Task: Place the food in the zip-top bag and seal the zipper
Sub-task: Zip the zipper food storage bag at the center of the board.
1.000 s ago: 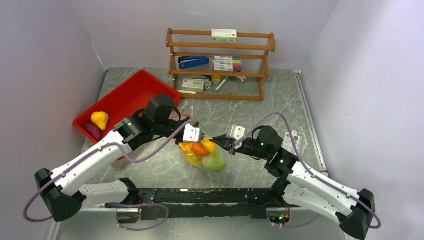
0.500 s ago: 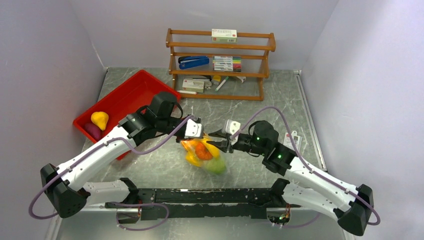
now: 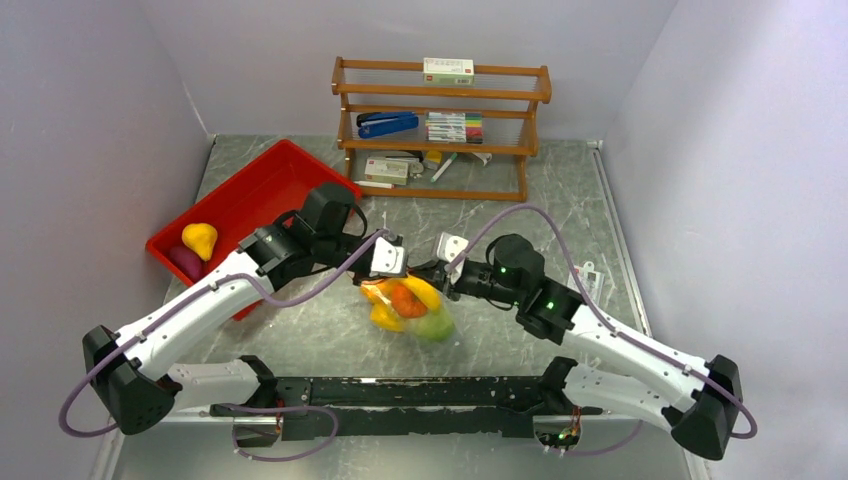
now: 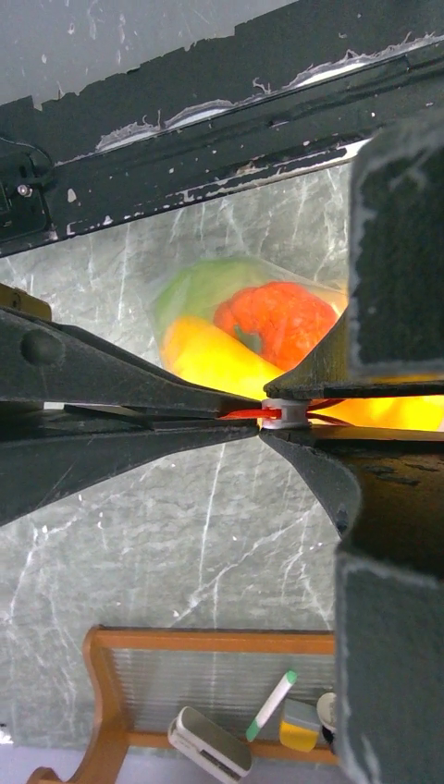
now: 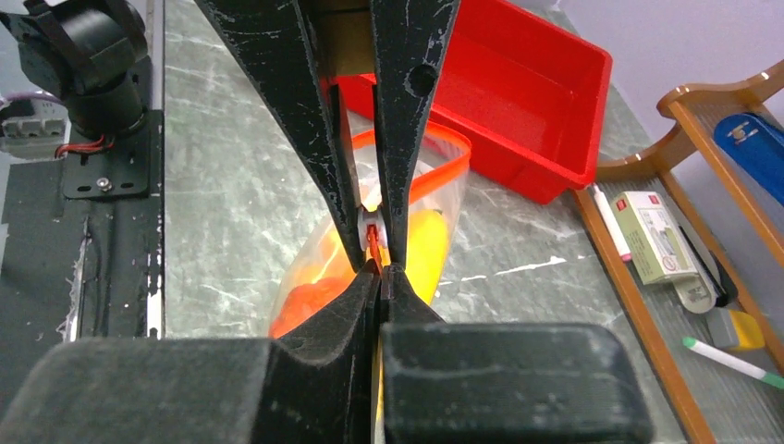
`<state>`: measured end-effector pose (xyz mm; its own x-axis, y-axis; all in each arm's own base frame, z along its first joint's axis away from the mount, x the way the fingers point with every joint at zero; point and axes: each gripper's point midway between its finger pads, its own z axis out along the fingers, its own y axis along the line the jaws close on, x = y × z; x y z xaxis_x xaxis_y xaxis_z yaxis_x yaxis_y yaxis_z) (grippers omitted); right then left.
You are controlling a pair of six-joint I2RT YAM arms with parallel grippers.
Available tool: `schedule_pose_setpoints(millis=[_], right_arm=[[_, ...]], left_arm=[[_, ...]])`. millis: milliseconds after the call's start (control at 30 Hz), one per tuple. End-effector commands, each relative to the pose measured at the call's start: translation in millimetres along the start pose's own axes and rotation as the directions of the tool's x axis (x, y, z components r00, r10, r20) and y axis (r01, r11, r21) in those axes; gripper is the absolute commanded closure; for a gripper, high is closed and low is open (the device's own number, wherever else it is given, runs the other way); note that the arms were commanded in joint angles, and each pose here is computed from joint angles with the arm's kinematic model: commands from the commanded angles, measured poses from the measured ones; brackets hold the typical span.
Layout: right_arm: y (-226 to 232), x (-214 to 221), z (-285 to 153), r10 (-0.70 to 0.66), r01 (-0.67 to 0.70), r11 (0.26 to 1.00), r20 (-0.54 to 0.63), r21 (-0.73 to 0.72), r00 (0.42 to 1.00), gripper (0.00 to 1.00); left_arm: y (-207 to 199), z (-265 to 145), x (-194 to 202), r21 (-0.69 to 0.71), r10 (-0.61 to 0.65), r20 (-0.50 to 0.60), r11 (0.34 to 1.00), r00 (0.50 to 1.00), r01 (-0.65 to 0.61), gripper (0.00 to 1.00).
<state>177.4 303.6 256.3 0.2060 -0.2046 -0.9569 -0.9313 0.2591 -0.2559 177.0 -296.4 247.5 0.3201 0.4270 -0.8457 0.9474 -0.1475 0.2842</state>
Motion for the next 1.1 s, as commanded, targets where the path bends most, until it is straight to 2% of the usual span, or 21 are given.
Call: schedule_pose_setpoints(millis=[0, 300, 533, 767, 1067], right_arm=[[-8, -18, -20, -0.058, 0.055, 0.996, 0.040, 0.064, 0.998, 1.00], [4, -29, -24, -0.032, 0.028, 0.999, 0.144, 0.029, 0.989, 1.00], [-8, -46, -46, -0.050, 0.030, 0.992, 0.165, 0.125, 0.985, 1.00], [-7, -48, -55, -0.041, 0.020, 0.991, 0.159, 0.132, 0.986, 1.00], [-28, -54, -85, -0.036, -0.010, 0.957, 0.156, 0.289, 0.987, 1.00]], left_arm=[[-7, -3, 13, -0.004, -0.022, -0.042, 1.000, 0.999, 0.022, 0.93], [-17, 4, 28, 0.001, -0.071, -0.040, 0.997, 0.997, 0.071, 0.87], [-13, -10, 43, -0.058, -0.076, -0.140, 0.996, 0.987, 0.068, 0.90], [-9, -19, 50, -0.104, -0.082, -0.191, 0.993, 0.978, 0.063, 0.91], [-8, -36, 71, -0.158, -0.118, -0.277, 0.985, 0.953, 0.076, 0.91]])
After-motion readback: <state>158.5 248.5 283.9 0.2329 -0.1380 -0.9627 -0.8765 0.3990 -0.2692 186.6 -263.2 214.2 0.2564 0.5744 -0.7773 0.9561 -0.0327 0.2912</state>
